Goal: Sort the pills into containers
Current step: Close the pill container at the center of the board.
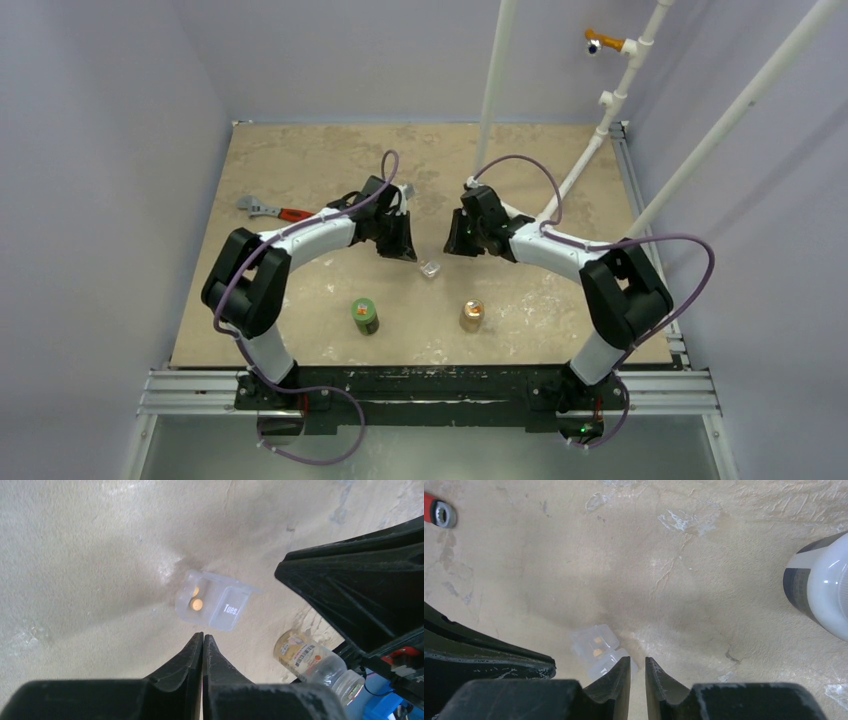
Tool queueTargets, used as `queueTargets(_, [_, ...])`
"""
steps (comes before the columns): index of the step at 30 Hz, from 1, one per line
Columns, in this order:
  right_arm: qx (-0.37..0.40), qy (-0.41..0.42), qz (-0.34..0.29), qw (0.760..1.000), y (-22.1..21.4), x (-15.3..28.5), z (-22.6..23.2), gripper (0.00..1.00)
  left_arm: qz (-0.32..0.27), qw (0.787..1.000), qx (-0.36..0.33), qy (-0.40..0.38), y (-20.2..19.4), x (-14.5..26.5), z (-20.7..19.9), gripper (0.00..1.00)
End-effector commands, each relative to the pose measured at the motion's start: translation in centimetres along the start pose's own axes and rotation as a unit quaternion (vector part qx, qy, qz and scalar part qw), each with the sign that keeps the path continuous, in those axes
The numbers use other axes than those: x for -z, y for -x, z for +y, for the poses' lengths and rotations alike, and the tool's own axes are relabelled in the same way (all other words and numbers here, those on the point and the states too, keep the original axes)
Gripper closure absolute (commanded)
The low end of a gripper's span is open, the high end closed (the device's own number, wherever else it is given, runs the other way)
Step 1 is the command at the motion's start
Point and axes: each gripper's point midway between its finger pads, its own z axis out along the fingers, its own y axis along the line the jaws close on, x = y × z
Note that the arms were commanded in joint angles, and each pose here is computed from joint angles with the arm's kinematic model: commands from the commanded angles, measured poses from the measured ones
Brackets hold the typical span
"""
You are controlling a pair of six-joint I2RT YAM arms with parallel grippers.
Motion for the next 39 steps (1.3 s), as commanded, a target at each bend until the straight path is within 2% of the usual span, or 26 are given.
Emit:
queueTargets(1, [0.002,-0.011,-0.001,1.0,0.1,-0.6,-0.5,0.84,0.005,1.0,0.001,0.011,-0.8,0.2,0.9,1.0])
queueTargets(23, [-0.003,-0.001,0.024,1.0,-1.8,-2.7,0.2,0.89,0.034,0.999,0.024,0.02,-2.1,-2.8,2.5,1.0])
queueTargets(39, [-0.005,0.023,0.033,0.999,-2.9,-2.6,1.7,0.89,0.023,0.999,0.024,0.002,-0.1,-3.5,1.3,1.0])
